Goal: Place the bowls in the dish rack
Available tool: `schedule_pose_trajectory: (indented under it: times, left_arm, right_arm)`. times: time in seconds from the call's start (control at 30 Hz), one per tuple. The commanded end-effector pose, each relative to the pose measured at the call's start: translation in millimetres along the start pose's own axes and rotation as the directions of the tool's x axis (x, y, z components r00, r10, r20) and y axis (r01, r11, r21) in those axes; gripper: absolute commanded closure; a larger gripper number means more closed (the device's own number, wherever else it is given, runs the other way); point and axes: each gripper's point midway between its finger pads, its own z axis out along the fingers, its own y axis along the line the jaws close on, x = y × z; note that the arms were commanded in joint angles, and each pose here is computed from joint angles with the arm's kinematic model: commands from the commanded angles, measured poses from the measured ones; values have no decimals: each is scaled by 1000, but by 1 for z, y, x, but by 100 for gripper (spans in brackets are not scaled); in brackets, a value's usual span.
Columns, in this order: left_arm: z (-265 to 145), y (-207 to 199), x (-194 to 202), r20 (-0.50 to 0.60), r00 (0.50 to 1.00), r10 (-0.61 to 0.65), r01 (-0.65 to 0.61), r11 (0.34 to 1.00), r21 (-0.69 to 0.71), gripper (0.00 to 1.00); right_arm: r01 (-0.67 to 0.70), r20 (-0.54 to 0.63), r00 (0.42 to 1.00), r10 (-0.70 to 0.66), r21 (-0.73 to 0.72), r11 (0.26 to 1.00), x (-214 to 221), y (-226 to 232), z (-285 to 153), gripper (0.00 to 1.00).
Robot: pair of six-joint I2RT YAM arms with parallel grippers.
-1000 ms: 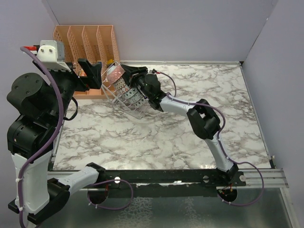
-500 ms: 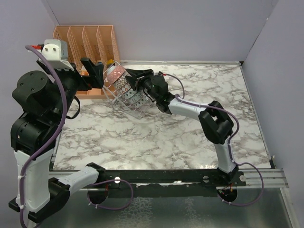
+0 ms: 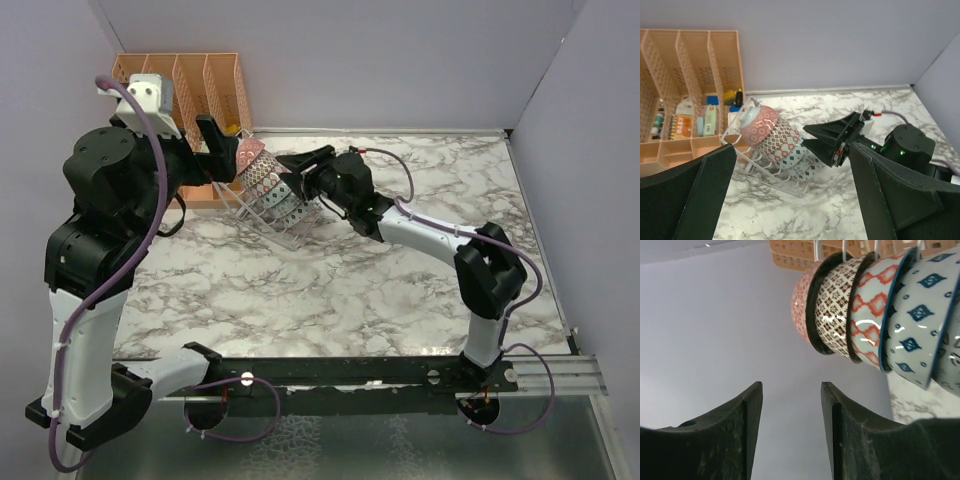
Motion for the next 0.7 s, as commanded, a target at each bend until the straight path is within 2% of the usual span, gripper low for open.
schedule_pose_trajectory:
  times: [0.0, 0.13, 0.23, 0.33, 0.4, 0.53, 0.67]
  left_arm:
    - [14, -27, 36, -159, 986, -39, 57, 992, 114, 1]
    - [24, -34, 52, -209, 976, -63, 91, 988, 127, 1]
    - [33, -37, 58, -222, 971, -87, 116, 985, 124, 1]
    - [45, -40, 73, -280, 953, -116, 152, 983, 108, 1]
    - [53, -39, 82, -303, 943, -140, 171, 982, 77, 1]
    - [64, -30, 88, -281, 945, -169, 180, 983, 14, 1]
    - [76, -10, 94, -226, 946, -233, 209, 970, -123, 1]
  right_arm:
    - [238, -53, 971, -233, 128, 963, -5, -7, -30, 48]
    - [448, -73, 893, -444, 242, 861, -23, -12, -56, 45]
    - [602, -102, 788, -607, 331, 727, -41, -13, -78, 41]
    - [703, -147, 674, -724, 429, 567, -63, -16, -105, 31]
    - [735, -164, 605, -779, 492, 467, -79, -16, -125, 24]
    - [761, -196, 482, -854, 577, 296, -106, -11, -164, 0]
    - [753, -229, 387, -893, 638, 163, -127, -4, -200, 0]
